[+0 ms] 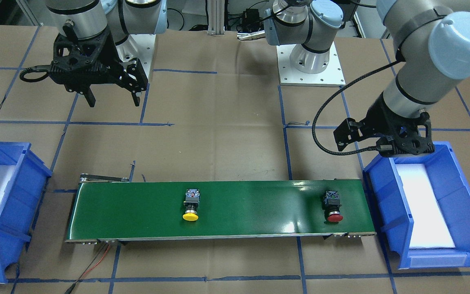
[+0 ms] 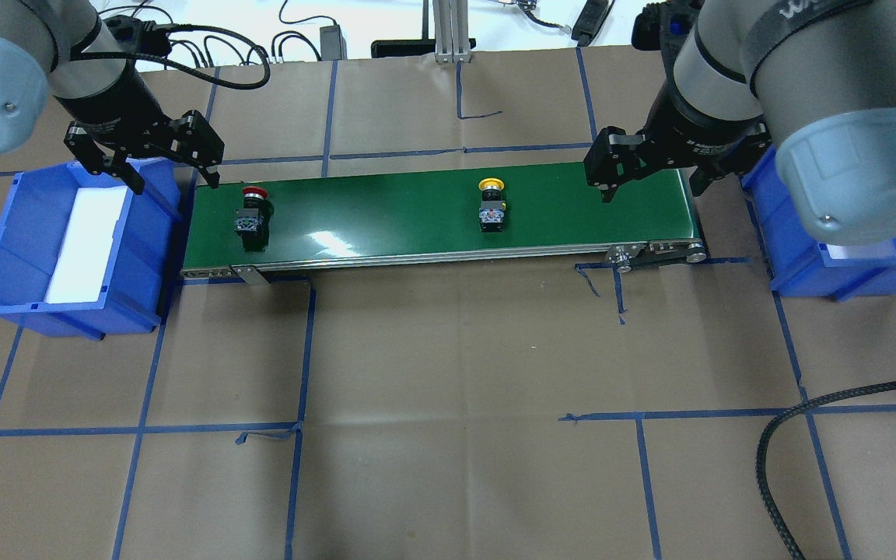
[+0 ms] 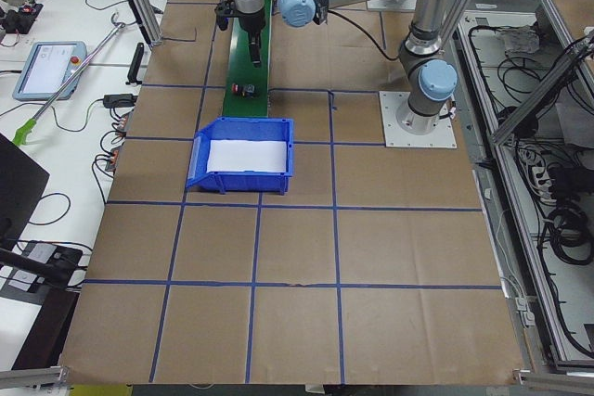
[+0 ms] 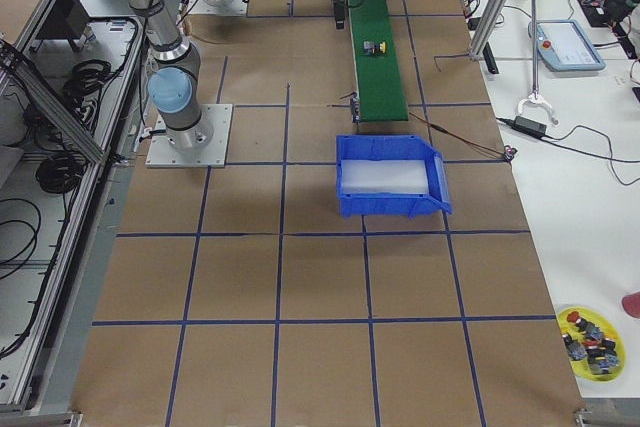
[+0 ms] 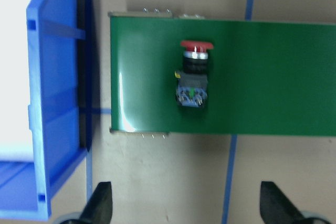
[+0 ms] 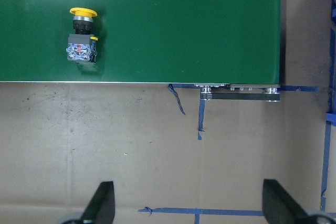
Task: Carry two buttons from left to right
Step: 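Open the left gripper to release the red button on the belt, then lower the right gripper onto the yellow button on the belt and grasp, then carry the yellow button with the right gripper into the empty bin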
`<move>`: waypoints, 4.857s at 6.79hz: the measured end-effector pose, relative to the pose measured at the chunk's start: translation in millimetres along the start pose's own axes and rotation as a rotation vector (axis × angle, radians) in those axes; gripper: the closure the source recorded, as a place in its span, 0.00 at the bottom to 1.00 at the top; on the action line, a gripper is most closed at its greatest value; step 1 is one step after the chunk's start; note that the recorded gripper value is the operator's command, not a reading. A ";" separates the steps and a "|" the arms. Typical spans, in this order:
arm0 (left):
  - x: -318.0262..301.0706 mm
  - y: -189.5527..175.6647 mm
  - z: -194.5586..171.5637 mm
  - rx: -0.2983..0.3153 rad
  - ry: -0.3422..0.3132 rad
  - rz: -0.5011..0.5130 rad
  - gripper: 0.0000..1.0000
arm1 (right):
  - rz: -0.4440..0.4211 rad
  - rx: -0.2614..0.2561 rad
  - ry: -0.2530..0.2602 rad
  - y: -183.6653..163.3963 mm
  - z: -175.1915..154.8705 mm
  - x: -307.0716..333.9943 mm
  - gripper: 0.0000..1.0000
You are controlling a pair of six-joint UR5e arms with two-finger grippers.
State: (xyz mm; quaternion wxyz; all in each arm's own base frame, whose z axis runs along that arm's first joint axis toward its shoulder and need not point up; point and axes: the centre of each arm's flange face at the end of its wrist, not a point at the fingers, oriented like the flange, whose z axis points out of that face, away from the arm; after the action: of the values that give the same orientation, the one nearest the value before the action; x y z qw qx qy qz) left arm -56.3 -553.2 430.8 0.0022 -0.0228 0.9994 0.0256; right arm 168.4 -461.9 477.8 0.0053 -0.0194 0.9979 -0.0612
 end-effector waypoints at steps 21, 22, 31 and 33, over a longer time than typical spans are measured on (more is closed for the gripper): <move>44.1 55.7 -9.5 -0.026 -0.008 -0.021 0.00 | 0.054 -0.074 -0.017 -130.9 234.7 -10.9 0.02; 44.1 55.6 -9.5 -0.026 -0.008 -0.020 0.00 | 0.054 -0.085 -0.016 -131.5 242.9 -10.9 0.39; 44.1 57.8 -11.4 -0.023 -0.008 -0.017 0.00 | 0.116 -0.101 0.003 -120.1 108.7 97.6 0.93; 44.1 57.8 -12.2 -0.021 -0.008 -0.017 0.00 | 0.059 -0.067 0.024 -115.2 68.5 203.8 0.93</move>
State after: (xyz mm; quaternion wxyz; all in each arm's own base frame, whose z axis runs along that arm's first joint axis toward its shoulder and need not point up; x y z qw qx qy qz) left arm -103.1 -498.2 445.7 0.0062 -0.0314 0.9988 0.0361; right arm -29.9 -592.5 422.3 -0.0057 0.0108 0.9995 -0.0279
